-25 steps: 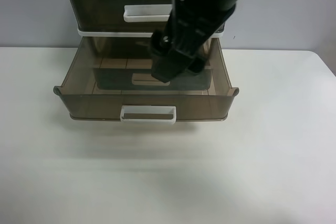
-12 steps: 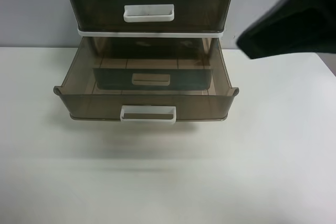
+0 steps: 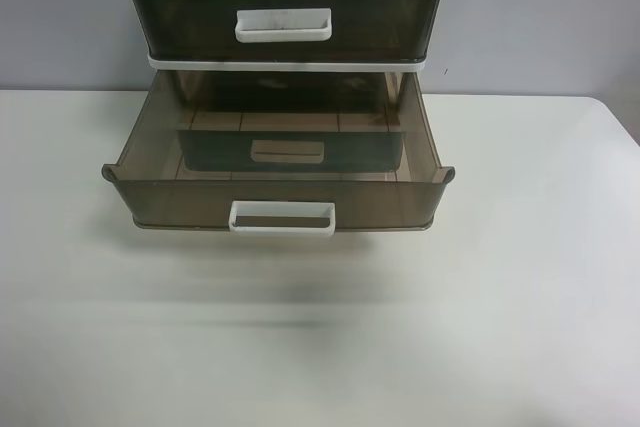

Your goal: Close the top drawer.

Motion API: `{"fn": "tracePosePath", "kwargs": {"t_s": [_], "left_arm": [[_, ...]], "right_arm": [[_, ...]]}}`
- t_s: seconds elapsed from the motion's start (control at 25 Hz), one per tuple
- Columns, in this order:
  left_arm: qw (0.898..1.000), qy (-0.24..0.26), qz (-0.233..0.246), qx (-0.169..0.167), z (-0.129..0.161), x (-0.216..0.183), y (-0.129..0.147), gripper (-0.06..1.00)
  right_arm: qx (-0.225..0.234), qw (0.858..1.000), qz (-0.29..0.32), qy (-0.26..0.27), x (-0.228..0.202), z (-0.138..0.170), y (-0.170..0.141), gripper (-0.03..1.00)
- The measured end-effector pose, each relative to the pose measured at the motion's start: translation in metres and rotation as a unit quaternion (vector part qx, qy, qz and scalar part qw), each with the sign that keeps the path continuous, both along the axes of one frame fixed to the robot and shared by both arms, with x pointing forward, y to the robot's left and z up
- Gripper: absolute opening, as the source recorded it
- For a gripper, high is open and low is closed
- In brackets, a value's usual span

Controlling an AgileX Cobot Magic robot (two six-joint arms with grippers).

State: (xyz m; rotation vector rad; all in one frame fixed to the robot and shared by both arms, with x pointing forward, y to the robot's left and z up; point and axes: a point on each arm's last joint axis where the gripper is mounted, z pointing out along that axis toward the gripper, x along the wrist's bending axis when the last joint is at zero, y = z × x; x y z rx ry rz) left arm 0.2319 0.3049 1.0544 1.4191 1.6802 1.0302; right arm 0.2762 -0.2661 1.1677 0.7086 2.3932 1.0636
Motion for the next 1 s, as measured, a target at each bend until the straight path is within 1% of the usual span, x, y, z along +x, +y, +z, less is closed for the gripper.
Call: {"fn": "tracePosePath", "kwargs": {"t_s": [0.16,0.36,0.56,0.68,0.76,0.88,1.0], "left_arm": [[1.000,0.000,0.000,0.000,0.000,0.000,0.000,0.99],[1.000,0.000,0.000,0.000,0.000,0.000,0.000,0.99],[1.000,0.000,0.000,0.000,0.000,0.000,0.000,0.99],[1.000,0.000,0.000,0.000,0.000,0.000,0.000,0.99],[1.000,0.000,0.000,0.000,0.000,0.000,0.000,0.99],[1.000,0.000,0.000,0.000,0.000,0.000,0.000,0.99],[1.000,0.000,0.000,0.000,0.000,0.000,0.000,0.99]], "right_arm": [[0.023,0.999,-0.028,0.019,-0.013,-0.029,-0.018,0.99],[0.031,0.995,-0.086,0.044,-0.021,-0.065,-0.028,0.99],[0.049,0.983,-0.162,0.074,-0.031,-0.097,-0.031,0.99],[0.076,0.971,-0.217,0.064,-0.038,-0.105,-0.033,0.99],[0.096,0.961,-0.256,0.042,-0.044,-0.105,-0.035,0.99],[0.104,0.949,-0.298,0.008,-0.050,-0.112,-0.036,0.99],[0.101,0.939,-0.328,-0.005,-0.051,-0.117,-0.036,0.99]]}}
